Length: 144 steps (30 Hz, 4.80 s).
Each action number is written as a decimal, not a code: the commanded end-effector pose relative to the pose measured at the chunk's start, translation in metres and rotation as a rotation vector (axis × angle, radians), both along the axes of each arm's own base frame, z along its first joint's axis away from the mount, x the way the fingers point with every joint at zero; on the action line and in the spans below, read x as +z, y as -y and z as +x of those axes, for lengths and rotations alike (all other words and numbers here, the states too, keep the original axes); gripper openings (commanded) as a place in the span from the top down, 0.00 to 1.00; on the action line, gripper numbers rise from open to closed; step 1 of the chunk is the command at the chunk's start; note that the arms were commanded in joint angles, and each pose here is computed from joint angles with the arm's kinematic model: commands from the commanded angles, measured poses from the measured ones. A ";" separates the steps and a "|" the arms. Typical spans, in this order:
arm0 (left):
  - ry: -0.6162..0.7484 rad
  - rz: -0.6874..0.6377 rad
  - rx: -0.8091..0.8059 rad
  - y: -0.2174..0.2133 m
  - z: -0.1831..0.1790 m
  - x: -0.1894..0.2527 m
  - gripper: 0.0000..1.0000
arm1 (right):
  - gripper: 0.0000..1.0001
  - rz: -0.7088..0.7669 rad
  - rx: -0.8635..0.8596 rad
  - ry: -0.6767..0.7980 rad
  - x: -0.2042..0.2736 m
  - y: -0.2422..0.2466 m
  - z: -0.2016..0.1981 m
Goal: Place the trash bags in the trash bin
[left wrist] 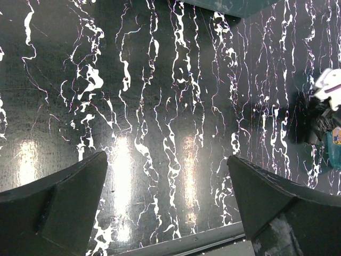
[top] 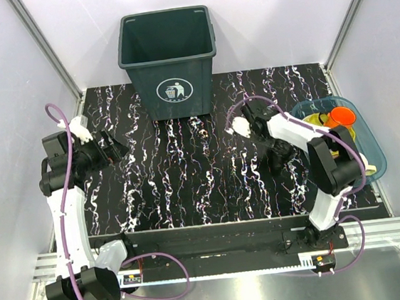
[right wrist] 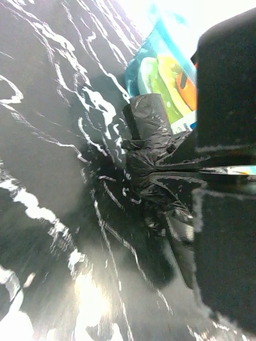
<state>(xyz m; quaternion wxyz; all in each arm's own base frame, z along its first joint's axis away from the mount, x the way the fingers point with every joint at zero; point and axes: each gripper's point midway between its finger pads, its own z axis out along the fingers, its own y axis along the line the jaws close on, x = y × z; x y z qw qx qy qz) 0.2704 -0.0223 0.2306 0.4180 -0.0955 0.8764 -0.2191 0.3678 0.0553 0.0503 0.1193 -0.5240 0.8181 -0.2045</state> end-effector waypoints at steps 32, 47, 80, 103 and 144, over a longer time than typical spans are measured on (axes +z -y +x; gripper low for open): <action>0.140 -0.112 -0.366 0.056 -0.020 0.000 0.01 | 0.00 0.863 -0.085 -0.390 0.068 -0.119 -0.137; 0.545 0.380 -1.297 0.200 -0.081 -0.035 0.01 | 0.02 1.087 -0.395 -0.602 0.072 -0.138 -0.126; 0.741 0.286 -1.756 0.372 -0.119 -0.075 0.87 | 0.00 1.256 -0.744 -0.703 0.058 -0.124 -0.106; 0.928 0.386 -1.559 0.333 -0.078 0.072 1.00 | 0.00 1.232 -0.765 -0.762 0.042 -0.126 -0.095; 1.129 0.335 -0.907 0.249 0.003 0.311 1.00 | 0.04 1.025 -0.478 -0.421 0.070 -0.098 -0.055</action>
